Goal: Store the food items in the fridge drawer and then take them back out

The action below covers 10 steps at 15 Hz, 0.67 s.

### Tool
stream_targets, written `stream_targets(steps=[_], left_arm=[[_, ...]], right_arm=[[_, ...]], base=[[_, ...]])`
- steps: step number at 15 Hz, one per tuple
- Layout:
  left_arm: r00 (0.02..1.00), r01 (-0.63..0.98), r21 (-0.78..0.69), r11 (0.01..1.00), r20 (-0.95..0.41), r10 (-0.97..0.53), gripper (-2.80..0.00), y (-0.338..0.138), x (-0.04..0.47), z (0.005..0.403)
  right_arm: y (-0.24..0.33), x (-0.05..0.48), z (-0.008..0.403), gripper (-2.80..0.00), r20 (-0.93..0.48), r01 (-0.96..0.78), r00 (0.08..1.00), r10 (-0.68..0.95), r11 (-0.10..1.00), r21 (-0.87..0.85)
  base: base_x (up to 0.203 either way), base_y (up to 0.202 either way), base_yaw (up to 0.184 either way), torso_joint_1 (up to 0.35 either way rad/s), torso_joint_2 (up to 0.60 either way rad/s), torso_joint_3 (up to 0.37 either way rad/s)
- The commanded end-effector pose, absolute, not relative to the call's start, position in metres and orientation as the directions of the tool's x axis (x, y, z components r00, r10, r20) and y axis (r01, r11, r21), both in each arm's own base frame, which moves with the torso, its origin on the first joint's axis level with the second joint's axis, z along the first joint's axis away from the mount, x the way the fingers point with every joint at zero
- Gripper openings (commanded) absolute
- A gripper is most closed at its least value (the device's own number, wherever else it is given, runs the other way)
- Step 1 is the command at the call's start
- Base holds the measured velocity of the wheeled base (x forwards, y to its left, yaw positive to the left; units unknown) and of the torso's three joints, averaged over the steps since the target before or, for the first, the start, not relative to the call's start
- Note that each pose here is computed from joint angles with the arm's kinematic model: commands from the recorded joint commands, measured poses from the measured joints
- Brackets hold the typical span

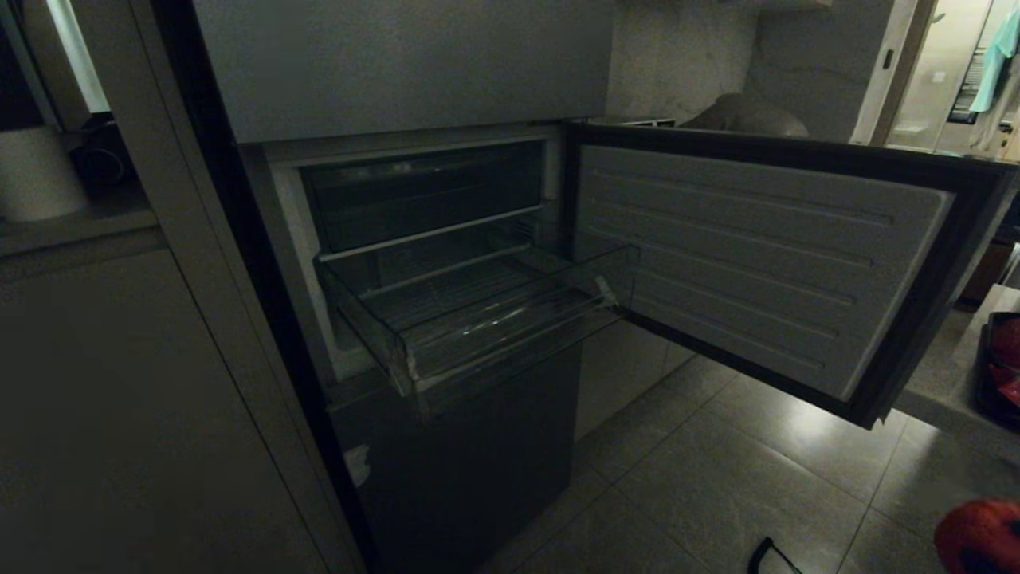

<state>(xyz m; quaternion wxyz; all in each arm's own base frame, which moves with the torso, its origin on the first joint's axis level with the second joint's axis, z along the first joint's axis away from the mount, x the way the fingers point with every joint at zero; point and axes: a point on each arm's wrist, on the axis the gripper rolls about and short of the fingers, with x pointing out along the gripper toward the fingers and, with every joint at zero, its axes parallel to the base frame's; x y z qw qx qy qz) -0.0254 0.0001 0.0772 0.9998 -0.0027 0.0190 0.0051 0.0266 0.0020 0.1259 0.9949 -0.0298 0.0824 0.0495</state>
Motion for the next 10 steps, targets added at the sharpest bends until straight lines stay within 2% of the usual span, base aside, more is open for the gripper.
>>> stream_targets(steps=[1, 3, 5, 10], left_arm=[[0.999, -0.011, -0.006, 1.0, -0.04, 0.011, -2.8, 0.0, -0.025, 0.077], [0.999, -0.011, -0.007, 1.0, -0.04, 0.011, -2.8, 0.0, -0.025, 0.077], [0.999, -0.011, -0.007, 1.0, -0.04, 0.011, -2.8, 0.0, -0.025, 0.077], [0.999, -0.011, -0.007, 1.0, -0.04, 0.011, -2.8, 0.0, -0.025, 0.077]], right_arm=[[0.002, -0.018, 0.11, -2.8, -0.013, -0.083, 0.997, 0.082, 0.994, -0.077], [0.001, -0.029, 0.091, -2.8, 0.003, -0.046, 0.999, 0.046, 0.995, -0.088], [0.0, -0.028, 0.076, -2.8, -0.084, -0.017, 0.996, 0.009, 0.996, -0.092], [0.0, -0.028, 0.076, -2.8, -0.084, -0.017, 0.996, 0.009, 0.996, -0.086]], base=[[0.0, 0.0, 0.0, 0.0, 0.0, 0.0], [0.0, 0.0, 0.0, 0.0, 0.0, 0.0], [0.0, 0.0, 0.0, 0.0, 0.0, 0.0], [0.0, 0.0, 0.0, 0.0, 0.0, 0.0]])
